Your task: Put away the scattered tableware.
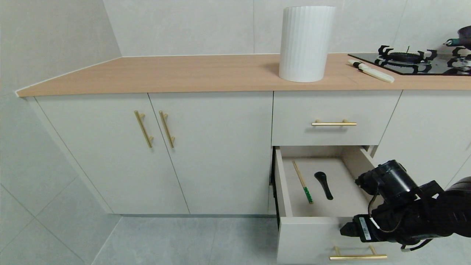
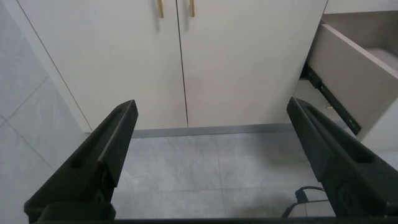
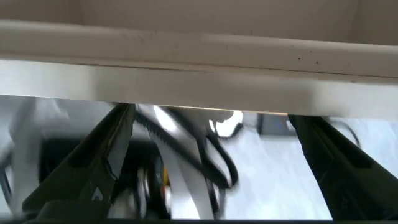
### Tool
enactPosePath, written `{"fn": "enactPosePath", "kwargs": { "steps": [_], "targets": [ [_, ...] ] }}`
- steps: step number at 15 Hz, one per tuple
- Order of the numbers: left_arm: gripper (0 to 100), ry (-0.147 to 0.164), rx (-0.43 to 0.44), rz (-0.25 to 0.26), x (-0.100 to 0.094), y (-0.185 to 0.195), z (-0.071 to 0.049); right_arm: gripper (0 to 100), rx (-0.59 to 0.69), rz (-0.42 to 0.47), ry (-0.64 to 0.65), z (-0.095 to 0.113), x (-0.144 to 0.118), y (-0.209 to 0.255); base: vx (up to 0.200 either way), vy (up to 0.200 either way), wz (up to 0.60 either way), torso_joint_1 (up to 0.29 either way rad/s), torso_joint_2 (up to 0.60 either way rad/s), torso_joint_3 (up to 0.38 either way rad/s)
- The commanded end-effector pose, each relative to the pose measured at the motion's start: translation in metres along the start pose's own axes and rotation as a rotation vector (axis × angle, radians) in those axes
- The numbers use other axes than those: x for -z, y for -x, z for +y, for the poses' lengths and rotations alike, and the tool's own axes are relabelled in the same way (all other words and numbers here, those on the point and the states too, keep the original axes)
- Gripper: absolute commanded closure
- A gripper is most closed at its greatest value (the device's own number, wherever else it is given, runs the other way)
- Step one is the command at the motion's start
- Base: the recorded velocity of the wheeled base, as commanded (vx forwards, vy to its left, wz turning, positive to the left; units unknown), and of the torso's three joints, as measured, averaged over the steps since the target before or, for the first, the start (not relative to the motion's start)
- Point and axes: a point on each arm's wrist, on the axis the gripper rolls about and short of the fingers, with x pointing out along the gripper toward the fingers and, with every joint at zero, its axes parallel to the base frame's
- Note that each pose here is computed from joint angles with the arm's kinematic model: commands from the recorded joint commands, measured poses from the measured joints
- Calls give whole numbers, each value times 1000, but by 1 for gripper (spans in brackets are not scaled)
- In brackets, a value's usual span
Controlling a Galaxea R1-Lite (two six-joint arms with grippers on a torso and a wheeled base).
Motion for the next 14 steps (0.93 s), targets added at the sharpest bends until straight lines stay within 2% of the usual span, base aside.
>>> {"fn": "enactPosePath", "kwargs": {
  "steps": [1, 5, 9, 12, 14],
  "targets": [
    [0, 0, 0, 0, 0, 0, 0, 0, 24, -21, -20, -5, 2, -14, 0, 0, 0, 0, 0, 0],
    [0, 0, 0, 0, 0, 0, 0, 0, 55, -142, -52, -3, -1, -34, 0, 0, 0, 0, 0, 0],
    [0, 0, 0, 0, 0, 0, 0, 0, 58, -248, -149, -16, -15, -55, 0, 0, 0, 0, 0, 0],
    [0, 0, 0, 0, 0, 0, 0, 0, 63, -312, -185, -24, -20, -75, 0, 0, 0, 0, 0, 0],
    [0, 0, 0, 0, 0, 0, 0, 0, 48, -388, -187, -24, -26, -88, 0, 0, 0, 0, 0, 0]
  ]
}}
